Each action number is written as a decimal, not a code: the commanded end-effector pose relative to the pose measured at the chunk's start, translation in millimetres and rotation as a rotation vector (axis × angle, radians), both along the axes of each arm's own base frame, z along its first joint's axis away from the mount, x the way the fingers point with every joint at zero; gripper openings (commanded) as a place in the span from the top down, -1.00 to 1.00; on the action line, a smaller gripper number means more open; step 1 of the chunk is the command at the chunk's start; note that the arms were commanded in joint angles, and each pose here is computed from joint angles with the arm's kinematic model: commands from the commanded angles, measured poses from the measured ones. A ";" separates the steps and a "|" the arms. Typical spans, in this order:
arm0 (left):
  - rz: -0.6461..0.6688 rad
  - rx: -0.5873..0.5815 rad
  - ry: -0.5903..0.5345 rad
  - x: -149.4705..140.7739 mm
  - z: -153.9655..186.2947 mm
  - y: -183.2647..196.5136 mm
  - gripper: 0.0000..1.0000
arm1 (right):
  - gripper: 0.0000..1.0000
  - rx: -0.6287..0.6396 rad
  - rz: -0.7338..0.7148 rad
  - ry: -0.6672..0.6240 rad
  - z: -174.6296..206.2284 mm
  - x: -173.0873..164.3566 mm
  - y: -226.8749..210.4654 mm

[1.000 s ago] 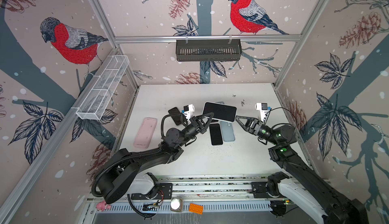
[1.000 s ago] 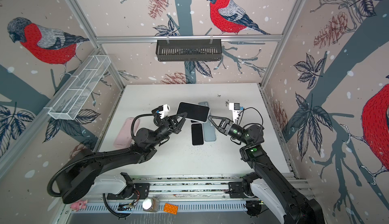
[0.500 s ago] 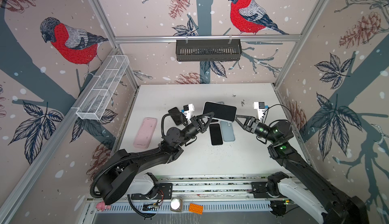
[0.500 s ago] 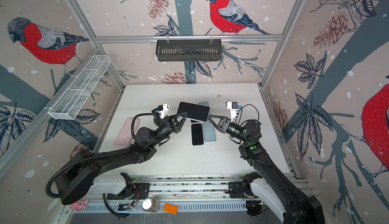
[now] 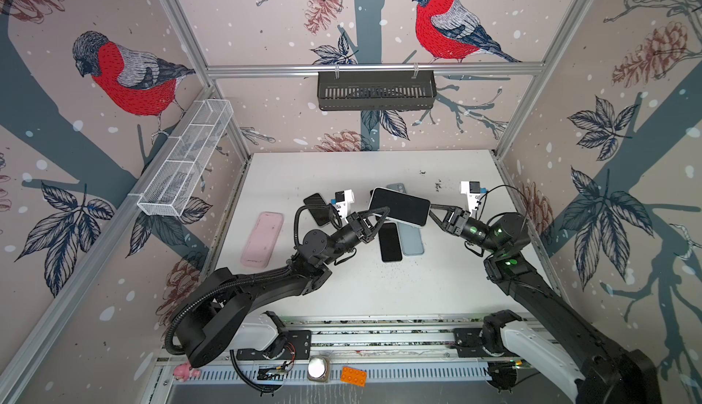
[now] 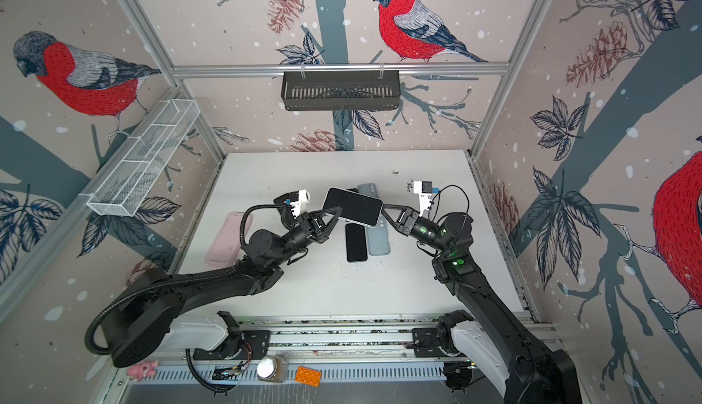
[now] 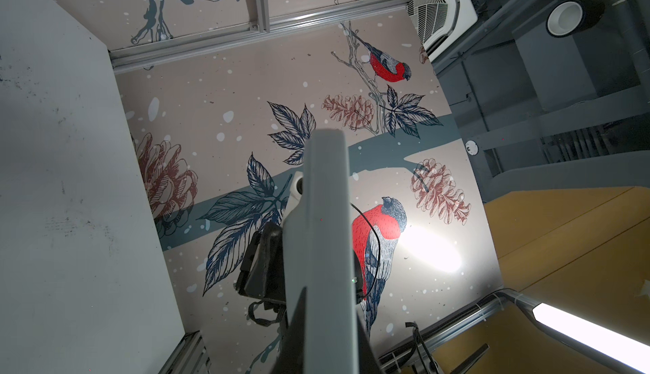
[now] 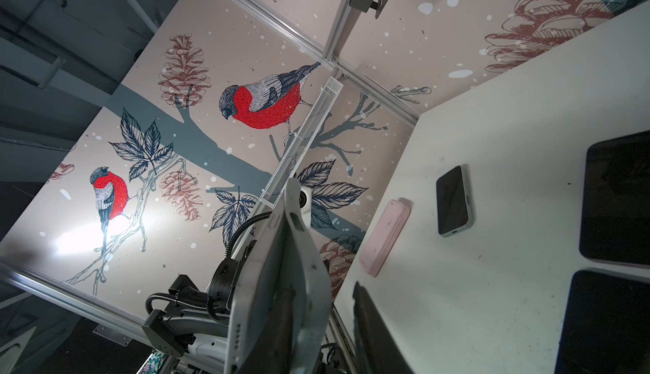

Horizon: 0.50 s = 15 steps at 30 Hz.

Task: Take the phone out of the phone case
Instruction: Remove the phone case from the phone.

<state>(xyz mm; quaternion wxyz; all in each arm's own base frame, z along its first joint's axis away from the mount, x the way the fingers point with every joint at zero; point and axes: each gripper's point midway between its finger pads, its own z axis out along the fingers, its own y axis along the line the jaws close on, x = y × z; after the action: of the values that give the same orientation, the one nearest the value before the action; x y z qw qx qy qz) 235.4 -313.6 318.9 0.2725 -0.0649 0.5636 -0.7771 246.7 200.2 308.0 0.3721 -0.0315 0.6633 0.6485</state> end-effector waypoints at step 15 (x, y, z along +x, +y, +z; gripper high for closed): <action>-0.034 -0.029 0.009 11.6 -21.4 5.3 1.00 | 0.96 0.038 0.060 0.010 -6.1 -24.3 -0.2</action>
<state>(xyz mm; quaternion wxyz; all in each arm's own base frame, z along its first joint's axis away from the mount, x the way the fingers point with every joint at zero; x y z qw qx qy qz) 240.3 -318.2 286.5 0.2401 -0.0503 0.5831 -0.7745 230.8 199.5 292.7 0.3445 -0.0232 0.6655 0.6617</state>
